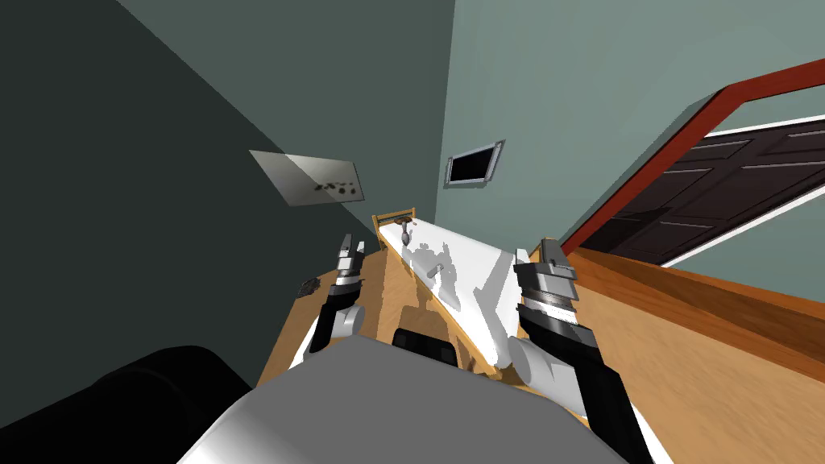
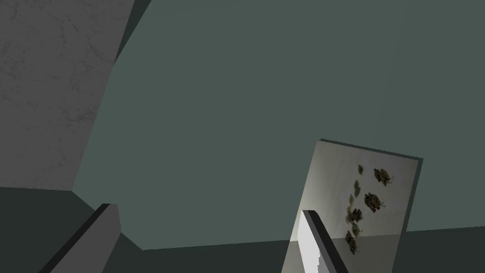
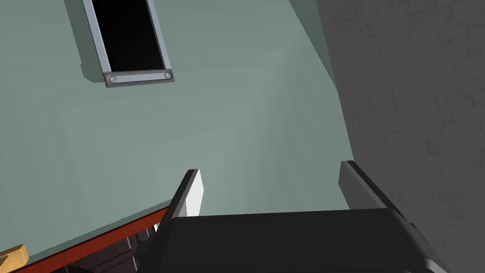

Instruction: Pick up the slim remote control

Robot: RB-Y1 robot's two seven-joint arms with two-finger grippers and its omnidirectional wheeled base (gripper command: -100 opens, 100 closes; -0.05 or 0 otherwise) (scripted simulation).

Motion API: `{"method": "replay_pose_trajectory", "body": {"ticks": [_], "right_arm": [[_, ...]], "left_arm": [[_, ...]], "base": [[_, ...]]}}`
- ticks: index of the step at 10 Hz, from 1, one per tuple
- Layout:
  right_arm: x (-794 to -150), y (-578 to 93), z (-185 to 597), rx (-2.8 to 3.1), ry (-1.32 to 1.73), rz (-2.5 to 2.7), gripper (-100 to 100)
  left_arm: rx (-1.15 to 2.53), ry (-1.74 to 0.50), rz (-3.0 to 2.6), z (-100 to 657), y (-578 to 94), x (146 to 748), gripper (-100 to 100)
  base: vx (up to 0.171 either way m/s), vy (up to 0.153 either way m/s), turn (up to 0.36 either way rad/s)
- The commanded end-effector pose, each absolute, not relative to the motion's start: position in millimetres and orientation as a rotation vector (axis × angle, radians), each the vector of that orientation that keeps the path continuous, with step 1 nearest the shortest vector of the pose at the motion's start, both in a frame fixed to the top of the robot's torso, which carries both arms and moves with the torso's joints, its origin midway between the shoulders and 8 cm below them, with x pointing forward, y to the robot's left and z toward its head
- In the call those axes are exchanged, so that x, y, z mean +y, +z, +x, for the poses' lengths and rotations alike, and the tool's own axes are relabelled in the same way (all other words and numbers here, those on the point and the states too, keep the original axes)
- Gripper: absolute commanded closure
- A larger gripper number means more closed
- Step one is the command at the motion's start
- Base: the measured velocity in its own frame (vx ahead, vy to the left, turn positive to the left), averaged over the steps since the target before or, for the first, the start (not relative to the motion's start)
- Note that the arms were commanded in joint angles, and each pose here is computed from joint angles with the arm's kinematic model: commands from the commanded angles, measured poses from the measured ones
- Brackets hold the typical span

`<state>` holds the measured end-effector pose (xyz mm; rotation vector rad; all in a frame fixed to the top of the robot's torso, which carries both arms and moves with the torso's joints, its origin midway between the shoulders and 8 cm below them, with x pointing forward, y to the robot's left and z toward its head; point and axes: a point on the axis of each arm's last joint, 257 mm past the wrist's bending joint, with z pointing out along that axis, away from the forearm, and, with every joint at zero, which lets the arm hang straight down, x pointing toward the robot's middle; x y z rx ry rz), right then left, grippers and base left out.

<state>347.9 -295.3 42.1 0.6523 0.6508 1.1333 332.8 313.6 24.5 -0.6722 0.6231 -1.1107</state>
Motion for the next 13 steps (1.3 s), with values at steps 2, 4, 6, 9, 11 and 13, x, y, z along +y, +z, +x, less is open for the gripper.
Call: {"method": "replay_pose_trajectory", "body": {"ticks": [2,4,6,9,11,13], "right_arm": [[-290,33,351,0.731,1.099,0.616,-100],[-286,18,354,0.822,1.045,0.583,-100],[-284,-2,356,0.929,0.966,0.544,-100],[-284,-43,358,1.111,0.808,0.462,-100],[-286,-76,355,1.242,0.684,0.382,-100],[-287,-95,353,1.313,0.615,0.325,-100]], "left_arm": [[0.623,-1.111,-0.672,333,25,314,0],[0.623,-1.111,-0.672,333,25,314,0],[0.623,-1.111,-0.672,333,25,314,0],[0.623,-1.111,-0.672,333,25,314,0],[0.623,-1.111,-0.672,333,25,314,0],[0.623,-1.111,-0.672,333,24,314,0]], "base": [[-0.007,-0.008,0.073],[-0.011,-0.018,0.129],[-0.012,-0.016,0.149],[0.002,-0.004,0.222],[0.021,0.010,0.234],[0.025,0.015,0.084]]}}
